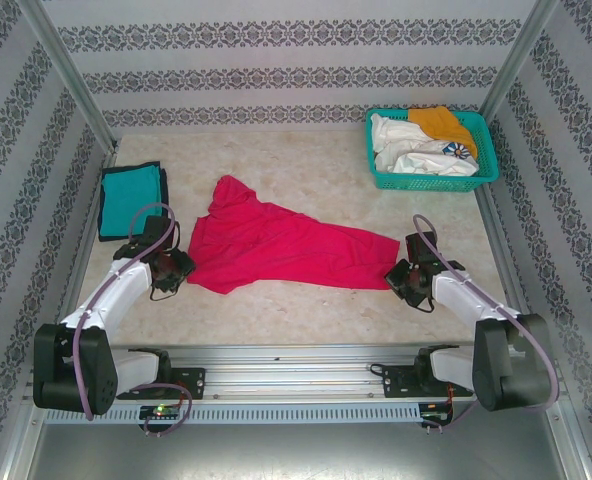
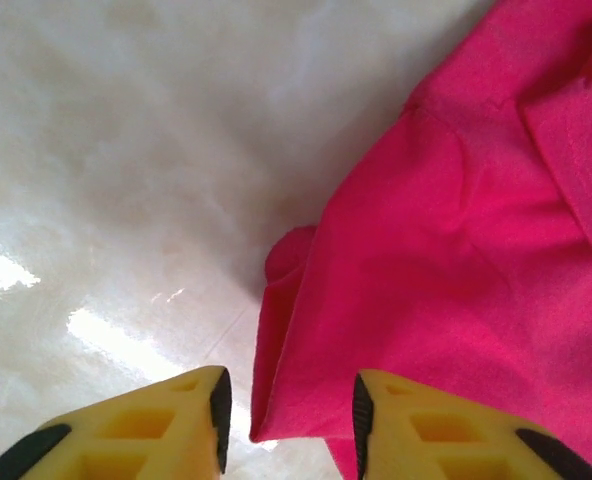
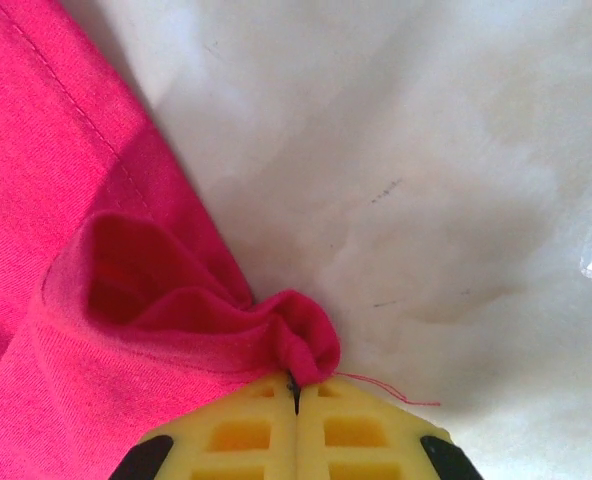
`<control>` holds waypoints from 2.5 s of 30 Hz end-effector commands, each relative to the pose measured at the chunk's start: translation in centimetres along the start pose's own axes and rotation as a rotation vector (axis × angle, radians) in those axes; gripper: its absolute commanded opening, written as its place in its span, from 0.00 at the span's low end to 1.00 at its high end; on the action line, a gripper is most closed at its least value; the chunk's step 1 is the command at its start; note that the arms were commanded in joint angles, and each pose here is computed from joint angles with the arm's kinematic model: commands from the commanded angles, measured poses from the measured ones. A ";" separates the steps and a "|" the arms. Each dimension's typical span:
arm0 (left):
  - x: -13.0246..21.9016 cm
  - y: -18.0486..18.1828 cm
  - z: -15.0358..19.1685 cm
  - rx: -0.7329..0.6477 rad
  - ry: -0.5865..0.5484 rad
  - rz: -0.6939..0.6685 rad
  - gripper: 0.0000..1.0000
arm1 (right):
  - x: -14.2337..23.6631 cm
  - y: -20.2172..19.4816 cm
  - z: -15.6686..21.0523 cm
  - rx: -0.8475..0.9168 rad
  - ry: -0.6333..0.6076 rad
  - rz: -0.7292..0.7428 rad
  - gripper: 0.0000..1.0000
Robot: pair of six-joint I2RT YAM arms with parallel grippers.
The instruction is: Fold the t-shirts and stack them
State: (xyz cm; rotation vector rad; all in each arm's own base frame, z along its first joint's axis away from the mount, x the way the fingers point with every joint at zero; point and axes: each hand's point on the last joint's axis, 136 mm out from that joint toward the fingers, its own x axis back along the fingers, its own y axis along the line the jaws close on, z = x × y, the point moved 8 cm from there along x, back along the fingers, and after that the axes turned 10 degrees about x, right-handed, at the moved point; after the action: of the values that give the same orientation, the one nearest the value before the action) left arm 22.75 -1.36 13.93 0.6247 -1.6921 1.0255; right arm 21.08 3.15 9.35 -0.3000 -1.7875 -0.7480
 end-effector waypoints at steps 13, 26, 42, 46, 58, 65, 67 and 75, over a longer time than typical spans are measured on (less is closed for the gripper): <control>-2.2 -0.2 0.9 0.068 0.126 0.062 0.35 | -0.7 0.0 -0.1 0.004 0.001 0.005 0.00; 2.5 -3.4 -1.2 -0.026 -0.049 0.246 0.00 | 6.8 3.9 -2.6 0.245 -0.286 -0.224 0.00; 22.3 -9.1 -5.5 -0.124 -0.477 0.524 0.00 | 28.4 9.1 -4.7 0.480 -0.819 -0.488 0.00; 25.9 -9.5 -5.8 -0.132 -0.548 0.571 0.00 | 32.2 9.7 -5.0 0.511 -0.920 -0.481 0.00; 25.8 -15.2 -9.3 -0.160 -0.580 0.593 0.00 | 31.3 14.9 -10.7 0.581 -0.924 -0.446 0.00; 25.7 -20.6 -13.3 -0.149 -0.591 0.655 0.00 | 29.6 20.6 -16.4 0.622 -0.908 -0.512 0.00; 27.4 -22.0 -14.2 -0.155 -0.608 0.693 0.00 | 30.6 22.3 -17.6 0.636 -0.924 -0.557 0.00; 38.5 -23.3 -14.7 -0.181 -0.780 0.889 0.00 | 40.1 24.7 -18.7 0.673 -1.097 -0.699 0.00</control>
State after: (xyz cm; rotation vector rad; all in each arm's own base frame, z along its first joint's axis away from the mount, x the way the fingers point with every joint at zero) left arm 38.73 1.50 56.49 0.1188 -2.7664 1.2944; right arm 37.86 4.85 52.92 0.4373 -2.9837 -0.3846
